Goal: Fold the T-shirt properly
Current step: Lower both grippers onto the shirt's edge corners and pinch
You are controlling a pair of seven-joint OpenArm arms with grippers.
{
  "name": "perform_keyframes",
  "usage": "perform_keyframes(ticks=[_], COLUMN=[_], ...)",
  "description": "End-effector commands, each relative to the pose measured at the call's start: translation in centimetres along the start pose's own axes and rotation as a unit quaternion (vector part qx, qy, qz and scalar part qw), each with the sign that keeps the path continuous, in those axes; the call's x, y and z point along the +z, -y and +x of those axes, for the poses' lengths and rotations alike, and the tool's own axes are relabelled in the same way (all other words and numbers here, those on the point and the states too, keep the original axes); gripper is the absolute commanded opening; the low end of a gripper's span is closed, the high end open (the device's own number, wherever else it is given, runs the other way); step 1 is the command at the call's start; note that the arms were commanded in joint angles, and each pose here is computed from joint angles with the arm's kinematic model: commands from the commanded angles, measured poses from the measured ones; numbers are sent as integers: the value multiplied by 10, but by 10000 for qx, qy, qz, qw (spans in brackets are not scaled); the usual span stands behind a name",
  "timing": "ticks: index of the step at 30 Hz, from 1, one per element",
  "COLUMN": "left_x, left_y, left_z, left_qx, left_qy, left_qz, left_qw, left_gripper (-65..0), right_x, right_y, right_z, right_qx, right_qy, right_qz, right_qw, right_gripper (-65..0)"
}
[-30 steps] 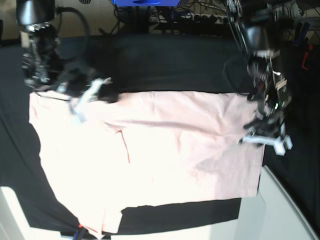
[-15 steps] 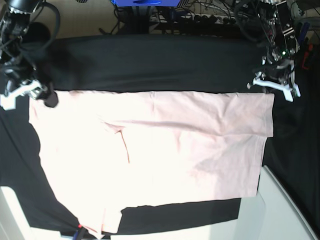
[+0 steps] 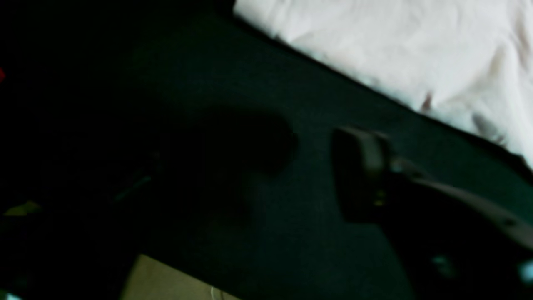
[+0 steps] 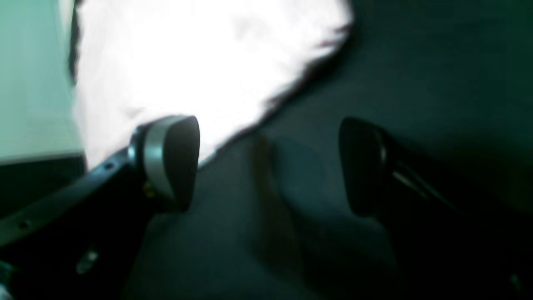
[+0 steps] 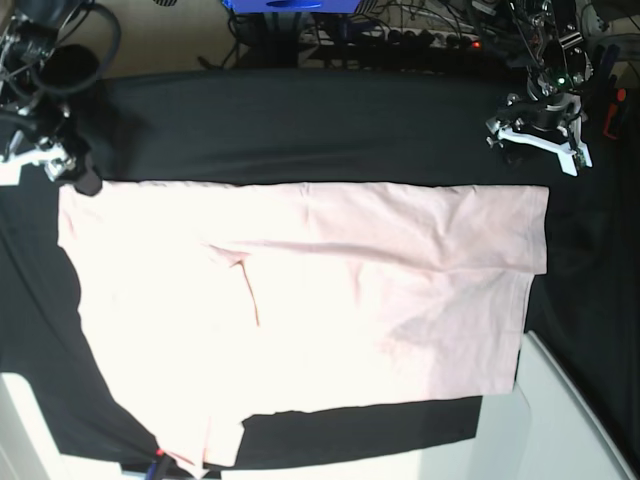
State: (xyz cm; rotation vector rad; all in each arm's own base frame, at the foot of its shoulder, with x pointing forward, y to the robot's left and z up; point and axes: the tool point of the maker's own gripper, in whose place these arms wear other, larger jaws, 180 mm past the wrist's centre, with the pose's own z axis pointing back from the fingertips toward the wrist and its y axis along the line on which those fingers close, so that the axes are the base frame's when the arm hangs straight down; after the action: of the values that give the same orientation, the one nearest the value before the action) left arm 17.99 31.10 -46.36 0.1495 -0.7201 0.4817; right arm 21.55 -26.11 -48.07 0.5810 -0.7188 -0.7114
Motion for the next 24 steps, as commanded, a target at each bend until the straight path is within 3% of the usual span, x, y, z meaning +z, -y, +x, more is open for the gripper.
perform_keyframes(ticks=[1, 3, 12, 15, 19, 24], left_x=[1, 2, -8, -12, -17, -22], left_y=[-2, -7, -46, -42, -20, -7], left_z=[13, 13, -12, -7, 4, 6], left_qx=[-40, 14, 886, 908, 747, 889], left_qy=[210, 221, -6, 36, 141, 170], left_qz=[9, 59, 650, 554, 53, -46], left_qw=[9998, 9997, 9939, 9943, 9971, 9959], left_gripper=[-97, -60, -69, -69, -69, -69], right_x=[0, -7, -18, -21, -23, -25], right_y=[1, -2, -15, -20, -23, -27], right_z=[13, 18, 39, 43, 46, 48], right_qx=[48, -29, -5, 19, 19, 43], right_qy=[87, 112, 248, 278, 303, 301], right_qz=[5, 61, 219, 275, 314, 340], right_qw=[10000, 9999, 9995, 9992, 9990, 9990], right_gripper=[-151, -151, -154, -154, -155, -155])
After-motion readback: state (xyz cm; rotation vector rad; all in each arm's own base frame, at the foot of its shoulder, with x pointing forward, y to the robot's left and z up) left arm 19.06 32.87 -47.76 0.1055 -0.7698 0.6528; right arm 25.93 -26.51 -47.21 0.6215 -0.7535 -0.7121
